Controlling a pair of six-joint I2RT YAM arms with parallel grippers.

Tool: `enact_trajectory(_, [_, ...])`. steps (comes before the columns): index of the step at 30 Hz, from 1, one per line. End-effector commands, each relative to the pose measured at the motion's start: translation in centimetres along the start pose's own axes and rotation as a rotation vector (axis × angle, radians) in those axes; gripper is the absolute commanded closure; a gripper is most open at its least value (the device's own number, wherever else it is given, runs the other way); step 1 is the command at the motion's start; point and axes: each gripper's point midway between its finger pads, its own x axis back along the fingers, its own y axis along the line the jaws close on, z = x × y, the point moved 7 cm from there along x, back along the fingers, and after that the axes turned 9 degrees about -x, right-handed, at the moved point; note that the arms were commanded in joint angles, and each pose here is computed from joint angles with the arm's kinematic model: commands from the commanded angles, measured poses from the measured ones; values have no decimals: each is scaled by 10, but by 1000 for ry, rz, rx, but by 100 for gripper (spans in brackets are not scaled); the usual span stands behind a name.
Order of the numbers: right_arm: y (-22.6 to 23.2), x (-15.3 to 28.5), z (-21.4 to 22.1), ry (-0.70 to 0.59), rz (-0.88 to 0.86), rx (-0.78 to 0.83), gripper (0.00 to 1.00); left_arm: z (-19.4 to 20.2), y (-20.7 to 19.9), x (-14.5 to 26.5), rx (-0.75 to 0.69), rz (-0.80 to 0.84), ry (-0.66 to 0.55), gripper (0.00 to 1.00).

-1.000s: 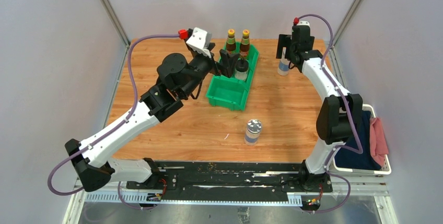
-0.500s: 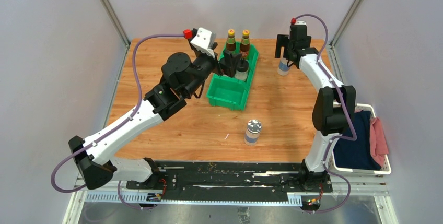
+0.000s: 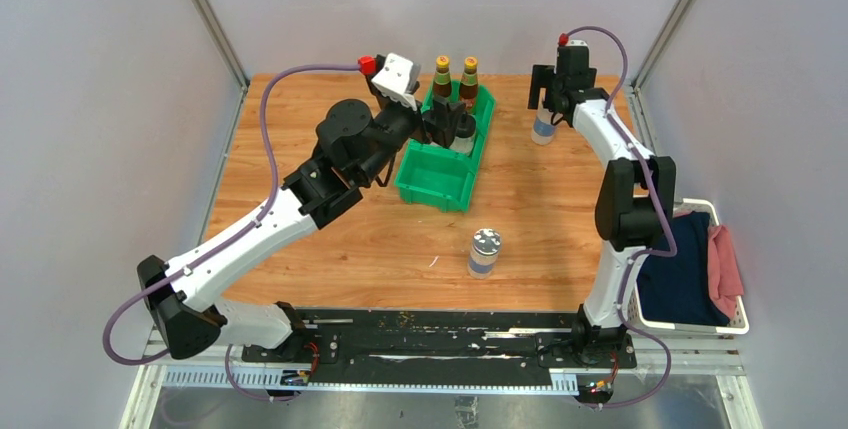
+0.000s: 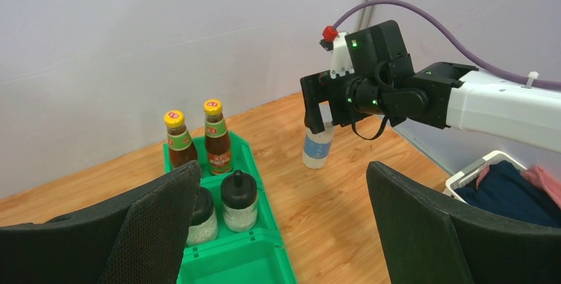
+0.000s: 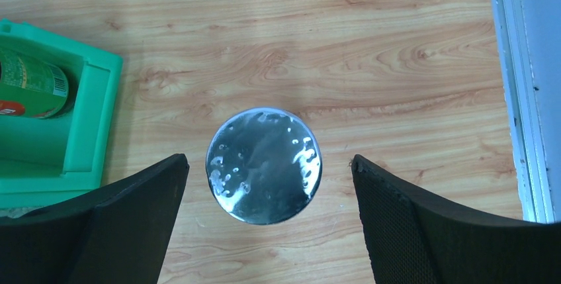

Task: Organize the condiment bottles
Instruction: Pick up the bottle from the center of the board.

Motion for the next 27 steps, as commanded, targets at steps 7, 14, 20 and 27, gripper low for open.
enact_trajectory(7, [-3, -14, -9, -10, -18, 1, 8, -8, 5, -8, -14, -17, -38, 0])
enact_trajectory(14, [-4, -18, -5, -2, -23, 0, 14, -5, 4, -10, -13, -16, -34, 0])
enact_trajectory(20, [-4, -20, -4, 1, -27, -2, 22, -3, 4, -11, -12, -14, -28, 0])
enact_trajectory(27, [-5, -21, 0, 9, -27, -7, 37, -1, 4, -10, -9, -11, -25, 0])
